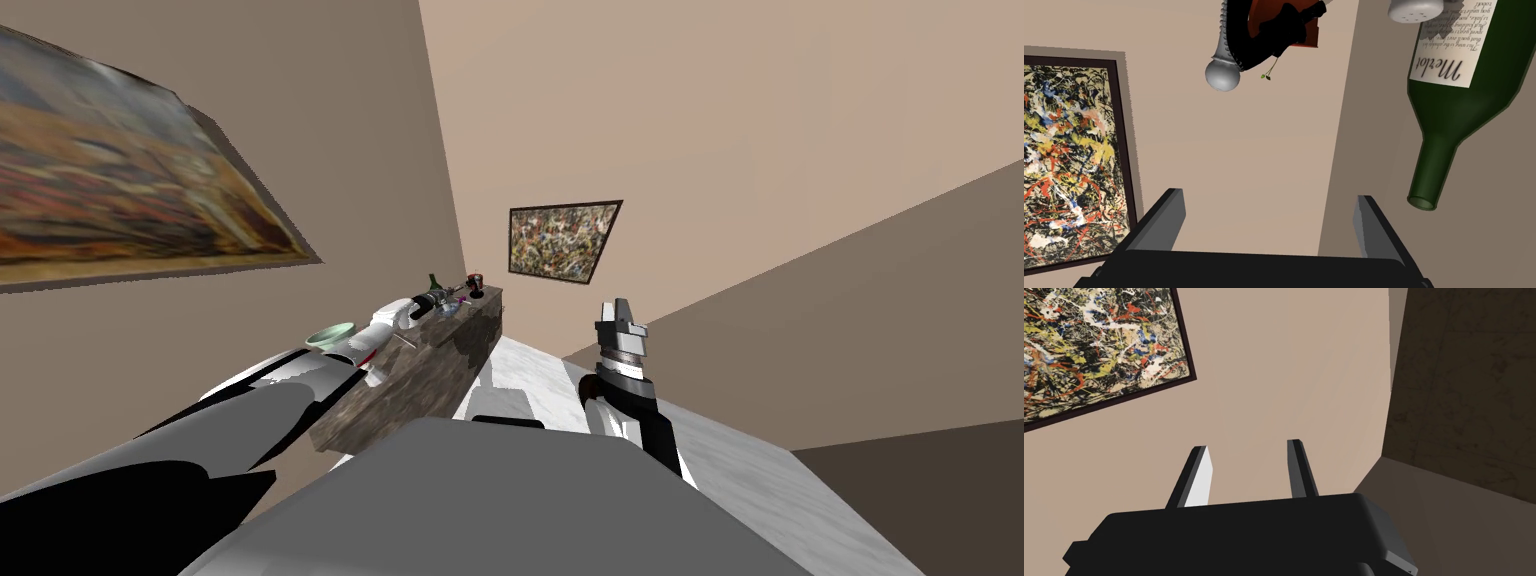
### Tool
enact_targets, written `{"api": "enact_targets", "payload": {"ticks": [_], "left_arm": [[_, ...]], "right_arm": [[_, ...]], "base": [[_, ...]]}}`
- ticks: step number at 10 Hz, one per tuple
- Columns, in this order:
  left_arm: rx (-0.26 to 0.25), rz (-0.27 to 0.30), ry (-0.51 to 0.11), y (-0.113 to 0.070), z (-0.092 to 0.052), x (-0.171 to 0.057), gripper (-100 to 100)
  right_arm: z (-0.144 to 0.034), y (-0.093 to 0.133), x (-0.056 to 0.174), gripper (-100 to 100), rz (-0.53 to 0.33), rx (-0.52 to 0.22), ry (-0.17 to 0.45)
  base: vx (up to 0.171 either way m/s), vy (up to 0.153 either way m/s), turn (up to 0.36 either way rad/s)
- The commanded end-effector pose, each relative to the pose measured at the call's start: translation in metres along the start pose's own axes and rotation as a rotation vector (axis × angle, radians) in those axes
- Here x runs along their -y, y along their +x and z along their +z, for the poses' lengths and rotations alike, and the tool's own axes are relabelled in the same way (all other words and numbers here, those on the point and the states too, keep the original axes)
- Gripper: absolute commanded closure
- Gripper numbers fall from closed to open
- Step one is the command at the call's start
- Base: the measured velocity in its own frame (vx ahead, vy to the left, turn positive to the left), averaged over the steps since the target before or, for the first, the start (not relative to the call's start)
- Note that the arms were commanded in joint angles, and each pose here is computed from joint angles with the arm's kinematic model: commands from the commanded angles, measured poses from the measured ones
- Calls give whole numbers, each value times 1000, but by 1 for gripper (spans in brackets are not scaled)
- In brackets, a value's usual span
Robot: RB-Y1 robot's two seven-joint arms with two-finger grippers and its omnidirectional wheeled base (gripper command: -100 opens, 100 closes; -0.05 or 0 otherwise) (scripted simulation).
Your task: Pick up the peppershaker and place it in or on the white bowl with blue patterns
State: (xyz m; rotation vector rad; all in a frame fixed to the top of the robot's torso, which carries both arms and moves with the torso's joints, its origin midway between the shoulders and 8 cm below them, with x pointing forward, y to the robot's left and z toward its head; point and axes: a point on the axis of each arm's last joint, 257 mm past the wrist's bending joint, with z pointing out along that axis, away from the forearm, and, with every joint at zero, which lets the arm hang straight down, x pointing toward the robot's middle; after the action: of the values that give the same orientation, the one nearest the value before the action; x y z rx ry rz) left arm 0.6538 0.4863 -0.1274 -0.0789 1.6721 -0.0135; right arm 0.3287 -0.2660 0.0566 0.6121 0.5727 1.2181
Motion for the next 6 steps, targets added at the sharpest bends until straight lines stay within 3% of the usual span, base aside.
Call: {"api": "enact_targets", "payload": {"ticks": [1,6], "left_arm": [[0,0,0,0,0,0,0],[0,0,0,0,0,0,0]], "right_arm": [[0,0,0,0,0,0,0],[0,0,0,0,0,0,0]], "base": [[0,0,0],[0,0,0]]}}
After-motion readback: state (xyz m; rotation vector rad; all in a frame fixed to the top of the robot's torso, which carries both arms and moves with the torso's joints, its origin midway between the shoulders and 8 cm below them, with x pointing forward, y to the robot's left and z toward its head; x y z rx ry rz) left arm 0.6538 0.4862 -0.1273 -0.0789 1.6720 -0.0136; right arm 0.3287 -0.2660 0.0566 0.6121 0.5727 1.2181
